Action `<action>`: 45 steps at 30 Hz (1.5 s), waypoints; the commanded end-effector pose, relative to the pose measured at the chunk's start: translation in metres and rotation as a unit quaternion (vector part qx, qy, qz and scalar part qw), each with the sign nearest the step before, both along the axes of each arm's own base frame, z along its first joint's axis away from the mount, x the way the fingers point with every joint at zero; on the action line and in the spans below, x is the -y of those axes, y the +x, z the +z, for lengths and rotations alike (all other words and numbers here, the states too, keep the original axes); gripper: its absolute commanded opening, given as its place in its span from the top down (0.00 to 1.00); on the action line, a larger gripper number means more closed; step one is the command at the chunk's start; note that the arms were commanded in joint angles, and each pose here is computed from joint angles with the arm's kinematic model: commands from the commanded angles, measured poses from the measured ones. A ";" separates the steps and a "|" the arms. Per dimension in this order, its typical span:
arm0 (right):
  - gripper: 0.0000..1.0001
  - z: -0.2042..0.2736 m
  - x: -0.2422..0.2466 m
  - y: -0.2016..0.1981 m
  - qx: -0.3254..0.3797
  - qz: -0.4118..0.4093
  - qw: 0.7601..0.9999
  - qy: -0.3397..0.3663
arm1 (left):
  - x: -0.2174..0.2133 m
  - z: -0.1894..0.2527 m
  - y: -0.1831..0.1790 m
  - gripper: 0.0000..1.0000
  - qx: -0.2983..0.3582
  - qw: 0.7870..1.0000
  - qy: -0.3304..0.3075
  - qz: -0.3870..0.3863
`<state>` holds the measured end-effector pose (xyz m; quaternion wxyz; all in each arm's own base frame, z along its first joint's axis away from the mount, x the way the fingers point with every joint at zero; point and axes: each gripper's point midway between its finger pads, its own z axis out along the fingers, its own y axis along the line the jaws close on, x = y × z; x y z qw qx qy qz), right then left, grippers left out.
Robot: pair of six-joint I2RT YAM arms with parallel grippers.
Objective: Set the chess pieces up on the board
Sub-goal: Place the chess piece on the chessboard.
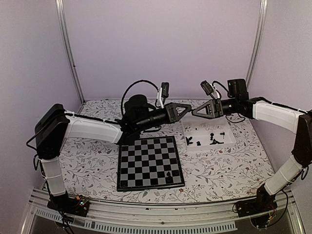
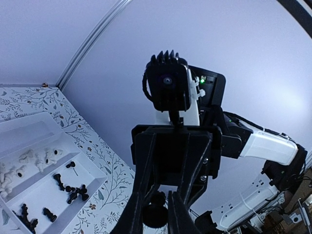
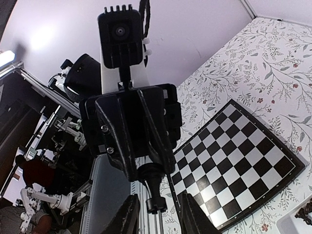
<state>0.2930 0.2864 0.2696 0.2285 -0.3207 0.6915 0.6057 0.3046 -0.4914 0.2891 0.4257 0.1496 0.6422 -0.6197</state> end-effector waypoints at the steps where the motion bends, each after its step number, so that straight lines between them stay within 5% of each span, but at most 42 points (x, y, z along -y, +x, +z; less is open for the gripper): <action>1: 0.69 0.017 -0.002 -0.005 0.020 0.023 0.999 0.023 | 0.009 0.000 -0.005 0.93 0.002 1.000 -0.001 -0.013; 19: 0.95 0.017 -0.001 0.004 0.041 -0.002 0.999 0.009 | 0.010 -0.007 -0.008 0.92 -0.008 1.000 0.003 -0.023; 27: 1.00 0.003 0.007 0.015 0.104 -0.042 0.991 -0.066 | -0.012 0.002 0.000 0.61 0.014 0.999 0.034 0.006; 34: 1.00 -0.036 0.005 0.000 0.189 -0.025 0.963 -0.191 | -0.082 0.004 0.018 0.56 0.052 0.979 0.179 0.085; 38: 1.00 -0.073 -0.014 -0.037 0.259 0.045 0.930 -0.256 | -0.122 0.000 0.030 0.52 0.060 0.952 0.276 0.116; 45: 1.00 -0.128 -0.032 -0.082 0.283 0.145 0.885 -0.340 | -0.188 -0.021 0.057 0.50 0.054 0.912 0.372 0.166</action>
